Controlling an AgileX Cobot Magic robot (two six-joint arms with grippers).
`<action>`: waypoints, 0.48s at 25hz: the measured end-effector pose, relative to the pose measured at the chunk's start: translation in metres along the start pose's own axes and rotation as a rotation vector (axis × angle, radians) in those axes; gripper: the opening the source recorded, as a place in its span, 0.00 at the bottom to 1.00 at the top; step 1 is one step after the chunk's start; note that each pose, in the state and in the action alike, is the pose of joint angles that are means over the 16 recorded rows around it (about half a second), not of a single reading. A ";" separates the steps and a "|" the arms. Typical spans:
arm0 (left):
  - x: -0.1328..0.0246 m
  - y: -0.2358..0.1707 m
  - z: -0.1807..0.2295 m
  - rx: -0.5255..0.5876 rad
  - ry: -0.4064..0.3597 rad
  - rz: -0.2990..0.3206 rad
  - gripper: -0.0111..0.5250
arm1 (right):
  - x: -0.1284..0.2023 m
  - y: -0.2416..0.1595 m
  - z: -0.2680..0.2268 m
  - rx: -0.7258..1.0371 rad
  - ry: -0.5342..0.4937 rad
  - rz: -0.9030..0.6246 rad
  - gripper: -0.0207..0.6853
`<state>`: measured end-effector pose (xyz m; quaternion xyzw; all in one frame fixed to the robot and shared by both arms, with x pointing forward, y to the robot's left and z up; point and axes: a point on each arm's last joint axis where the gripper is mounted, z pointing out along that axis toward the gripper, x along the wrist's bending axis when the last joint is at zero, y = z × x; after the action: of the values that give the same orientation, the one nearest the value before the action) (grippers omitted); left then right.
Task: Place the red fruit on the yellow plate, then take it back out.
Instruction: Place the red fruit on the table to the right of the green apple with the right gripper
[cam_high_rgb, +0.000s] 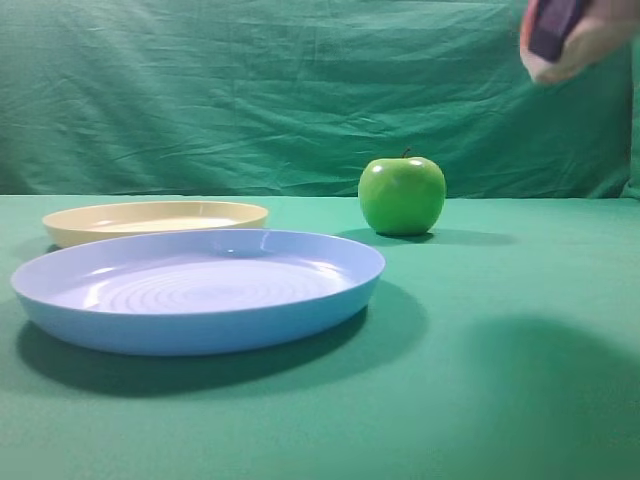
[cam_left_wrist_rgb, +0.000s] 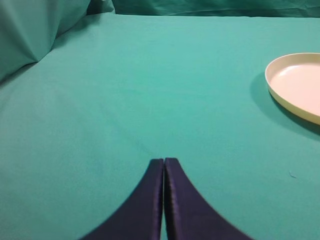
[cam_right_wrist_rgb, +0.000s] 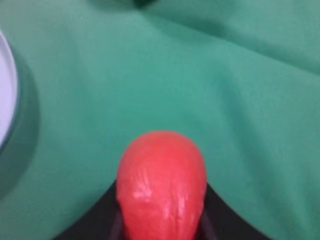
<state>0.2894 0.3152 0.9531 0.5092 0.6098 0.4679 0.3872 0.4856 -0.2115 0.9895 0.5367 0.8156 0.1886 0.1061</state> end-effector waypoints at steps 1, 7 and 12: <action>0.000 0.000 0.000 0.000 0.000 0.000 0.02 | -0.002 -0.005 0.004 0.005 -0.005 0.013 0.32; 0.000 0.000 0.000 0.000 0.000 0.000 0.02 | -0.014 -0.022 0.025 0.030 -0.030 0.066 0.32; 0.000 0.000 0.000 0.000 0.000 0.000 0.02 | -0.018 -0.027 0.037 0.050 -0.036 0.081 0.38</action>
<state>0.2894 0.3152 0.9531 0.5092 0.6098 0.4679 0.3872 0.4838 -0.2301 0.9440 0.5750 0.7956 0.1624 0.0996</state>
